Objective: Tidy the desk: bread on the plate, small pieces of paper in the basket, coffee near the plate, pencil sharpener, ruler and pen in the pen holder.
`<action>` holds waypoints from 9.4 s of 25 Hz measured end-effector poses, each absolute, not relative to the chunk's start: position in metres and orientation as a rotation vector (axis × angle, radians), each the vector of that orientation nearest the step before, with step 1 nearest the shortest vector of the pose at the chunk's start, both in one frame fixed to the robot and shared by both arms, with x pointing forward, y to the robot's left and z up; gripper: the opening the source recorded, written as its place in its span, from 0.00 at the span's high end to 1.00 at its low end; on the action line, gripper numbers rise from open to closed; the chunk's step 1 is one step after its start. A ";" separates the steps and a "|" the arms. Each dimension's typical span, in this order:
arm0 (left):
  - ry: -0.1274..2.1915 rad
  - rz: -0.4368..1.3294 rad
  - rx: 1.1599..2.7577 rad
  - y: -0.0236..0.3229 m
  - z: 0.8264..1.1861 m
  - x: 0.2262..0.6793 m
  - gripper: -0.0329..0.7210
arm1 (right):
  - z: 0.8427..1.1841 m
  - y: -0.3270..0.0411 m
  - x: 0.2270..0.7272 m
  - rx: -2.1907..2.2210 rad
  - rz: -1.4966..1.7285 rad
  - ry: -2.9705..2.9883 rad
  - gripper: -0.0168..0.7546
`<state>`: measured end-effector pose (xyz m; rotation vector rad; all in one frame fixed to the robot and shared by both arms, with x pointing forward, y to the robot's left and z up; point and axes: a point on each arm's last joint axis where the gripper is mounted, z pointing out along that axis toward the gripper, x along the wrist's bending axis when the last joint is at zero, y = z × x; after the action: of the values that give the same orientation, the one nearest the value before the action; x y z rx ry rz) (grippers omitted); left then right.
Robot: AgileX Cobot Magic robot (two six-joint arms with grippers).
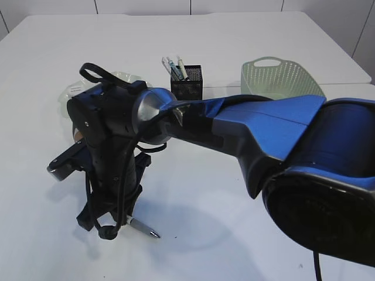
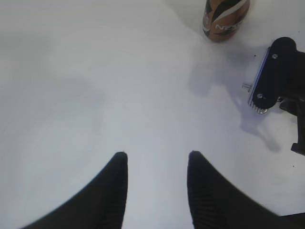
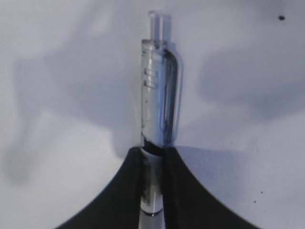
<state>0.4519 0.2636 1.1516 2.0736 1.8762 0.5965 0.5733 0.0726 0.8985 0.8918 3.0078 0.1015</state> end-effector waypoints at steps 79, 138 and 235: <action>1.730 0.706 1.951 0.259 1.161 0.466 0.59 | 1.072 -0.088 0.681 0.794 1.343 1.708 0.87; 1.588 0.799 1.829 0.254 1.172 0.477 0.59 | 0.944 -0.117 0.758 1.045 1.167 1.802 0.86; 1.254 0.761 1.716 0.305 1.083 0.208 0.43 | 1.090 -0.309 0.197 1.228 1.175 1.892 0.48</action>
<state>0.2082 0.3048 1.0828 1.7162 1.2538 0.7614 0.1965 -0.3088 1.0899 1.2280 1.8922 1.1745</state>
